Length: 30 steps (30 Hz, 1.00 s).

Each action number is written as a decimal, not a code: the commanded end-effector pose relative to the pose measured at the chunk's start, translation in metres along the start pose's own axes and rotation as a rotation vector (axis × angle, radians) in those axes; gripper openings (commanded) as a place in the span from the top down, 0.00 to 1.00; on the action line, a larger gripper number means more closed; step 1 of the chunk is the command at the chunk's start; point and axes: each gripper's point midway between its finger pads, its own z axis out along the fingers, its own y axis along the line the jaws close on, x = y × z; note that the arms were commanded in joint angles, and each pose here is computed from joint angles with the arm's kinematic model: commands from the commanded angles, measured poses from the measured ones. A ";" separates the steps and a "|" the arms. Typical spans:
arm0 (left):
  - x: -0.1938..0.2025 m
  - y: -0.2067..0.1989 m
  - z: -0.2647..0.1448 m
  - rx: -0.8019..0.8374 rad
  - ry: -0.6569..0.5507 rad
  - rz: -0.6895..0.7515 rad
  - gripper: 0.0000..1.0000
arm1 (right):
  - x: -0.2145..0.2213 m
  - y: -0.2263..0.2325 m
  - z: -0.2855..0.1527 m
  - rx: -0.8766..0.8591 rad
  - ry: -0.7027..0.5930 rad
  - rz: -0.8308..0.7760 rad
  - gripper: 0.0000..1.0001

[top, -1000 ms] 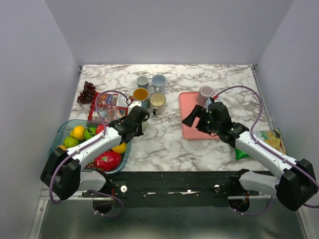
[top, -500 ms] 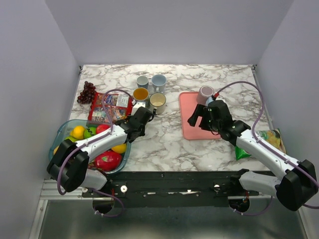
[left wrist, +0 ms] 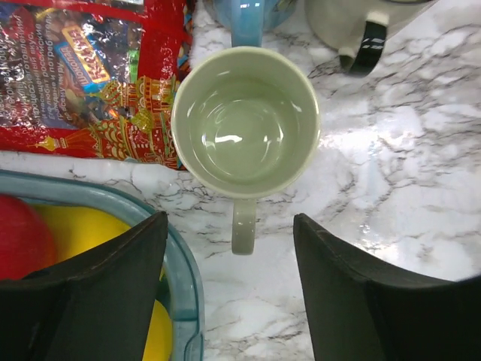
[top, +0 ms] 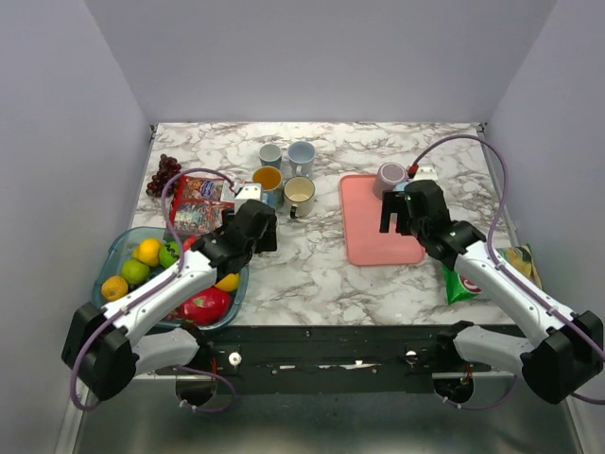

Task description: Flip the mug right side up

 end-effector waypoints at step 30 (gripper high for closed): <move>-0.057 -0.052 -0.081 0.444 -0.184 0.056 0.01 | 0.016 -0.060 0.104 -0.192 0.372 -0.337 0.01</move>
